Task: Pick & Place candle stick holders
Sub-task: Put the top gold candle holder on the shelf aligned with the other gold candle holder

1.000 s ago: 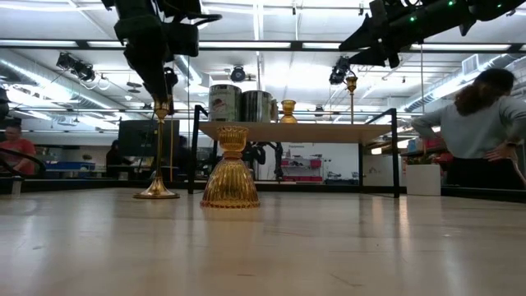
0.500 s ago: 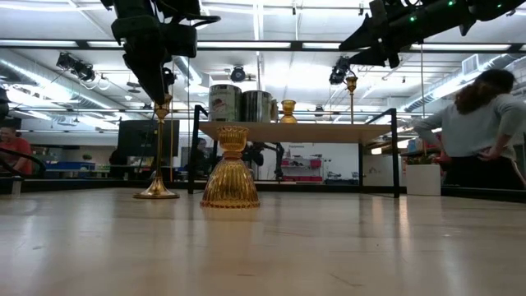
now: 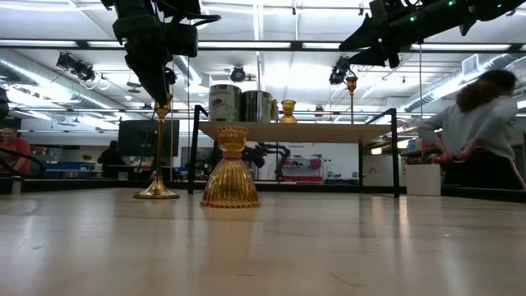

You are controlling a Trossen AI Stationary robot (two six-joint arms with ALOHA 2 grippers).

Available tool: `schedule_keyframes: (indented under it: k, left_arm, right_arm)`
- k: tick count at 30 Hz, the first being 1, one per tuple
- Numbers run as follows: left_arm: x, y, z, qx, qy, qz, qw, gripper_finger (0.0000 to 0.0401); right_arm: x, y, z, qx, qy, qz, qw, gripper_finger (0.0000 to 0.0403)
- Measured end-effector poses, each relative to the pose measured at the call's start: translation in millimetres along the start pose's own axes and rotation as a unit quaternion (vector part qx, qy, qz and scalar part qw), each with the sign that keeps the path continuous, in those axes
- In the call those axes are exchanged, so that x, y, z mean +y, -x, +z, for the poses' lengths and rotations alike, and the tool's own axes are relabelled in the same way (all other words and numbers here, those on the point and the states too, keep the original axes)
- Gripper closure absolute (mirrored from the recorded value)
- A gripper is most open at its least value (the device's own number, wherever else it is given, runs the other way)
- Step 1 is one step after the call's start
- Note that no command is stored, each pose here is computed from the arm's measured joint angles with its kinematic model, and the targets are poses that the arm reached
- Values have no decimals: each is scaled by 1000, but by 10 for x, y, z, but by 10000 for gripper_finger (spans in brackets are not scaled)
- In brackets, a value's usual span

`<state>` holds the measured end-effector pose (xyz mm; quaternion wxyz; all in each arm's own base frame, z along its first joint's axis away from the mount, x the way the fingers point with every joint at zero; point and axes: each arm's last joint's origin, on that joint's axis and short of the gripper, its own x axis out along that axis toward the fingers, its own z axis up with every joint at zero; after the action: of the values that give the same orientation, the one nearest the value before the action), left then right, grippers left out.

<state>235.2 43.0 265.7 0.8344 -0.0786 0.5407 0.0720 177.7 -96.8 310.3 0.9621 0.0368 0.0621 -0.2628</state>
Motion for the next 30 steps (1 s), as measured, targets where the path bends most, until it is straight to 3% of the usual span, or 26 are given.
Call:
schedule_keyframes:
  k: [22,30]
  left_arm:
    - [-13,5,-2,3,13,-22,1000,234]
    - [-25,251,137,-21,12,-20,1000,250]
  right_arm:
    - [1,0,1,-1,-5,1,1000,85]
    - [9,2,48,-24,-16,13,999,85]
